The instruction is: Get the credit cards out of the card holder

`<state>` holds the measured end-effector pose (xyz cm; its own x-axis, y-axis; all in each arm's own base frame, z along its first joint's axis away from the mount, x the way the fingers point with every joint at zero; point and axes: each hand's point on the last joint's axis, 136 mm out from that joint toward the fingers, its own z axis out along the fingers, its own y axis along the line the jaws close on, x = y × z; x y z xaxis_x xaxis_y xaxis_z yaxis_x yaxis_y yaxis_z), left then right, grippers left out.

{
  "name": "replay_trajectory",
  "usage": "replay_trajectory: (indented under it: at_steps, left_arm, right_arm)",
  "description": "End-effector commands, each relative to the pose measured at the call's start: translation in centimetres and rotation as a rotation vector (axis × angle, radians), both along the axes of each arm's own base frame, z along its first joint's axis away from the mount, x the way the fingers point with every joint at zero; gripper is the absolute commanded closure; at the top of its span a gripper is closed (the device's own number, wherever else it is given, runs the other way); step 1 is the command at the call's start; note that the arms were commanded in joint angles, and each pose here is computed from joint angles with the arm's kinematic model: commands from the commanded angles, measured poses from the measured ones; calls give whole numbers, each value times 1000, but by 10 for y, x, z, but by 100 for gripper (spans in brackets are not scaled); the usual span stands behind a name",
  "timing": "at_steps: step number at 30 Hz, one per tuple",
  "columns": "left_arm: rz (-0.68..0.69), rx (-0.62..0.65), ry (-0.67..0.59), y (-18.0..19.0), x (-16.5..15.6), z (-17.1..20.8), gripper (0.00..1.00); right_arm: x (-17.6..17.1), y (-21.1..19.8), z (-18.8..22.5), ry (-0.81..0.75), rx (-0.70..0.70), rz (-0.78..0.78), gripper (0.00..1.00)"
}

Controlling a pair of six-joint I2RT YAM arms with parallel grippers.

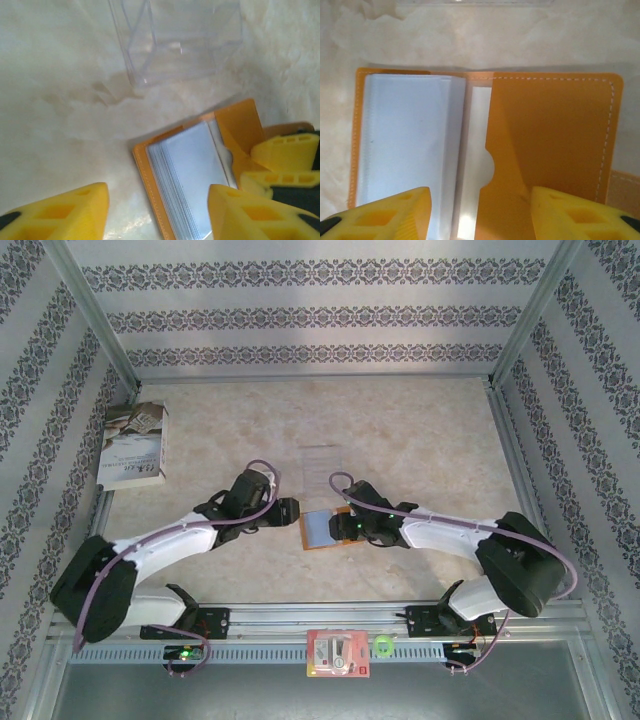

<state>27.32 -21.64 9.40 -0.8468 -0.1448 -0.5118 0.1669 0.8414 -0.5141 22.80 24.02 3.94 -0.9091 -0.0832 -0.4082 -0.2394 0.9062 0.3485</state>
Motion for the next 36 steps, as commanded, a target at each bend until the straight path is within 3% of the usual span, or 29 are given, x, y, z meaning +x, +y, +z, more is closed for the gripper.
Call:
replay_trajectory:
  at_steps: [1, 6, 16, 36]
  left_arm:
    - [95, 82, -13, 32, -1, -2, 40]
    - [162, 87, -71, 54, -2, 16, 35]
    - [201, 64, -59, 74, -12, 14, 33]
    - [204, 33, -29, 73, -14, 6, 33]
  right_arm:
    - [1, 9, 25, -74, -54, 56, 41]
    - [-5, 29, 37, -130, -160, 149, 39]
    - [-7, 46, 7, -91, -409, 268, 36]
    - [-12, 61, -3, -92, -417, 323, 29]
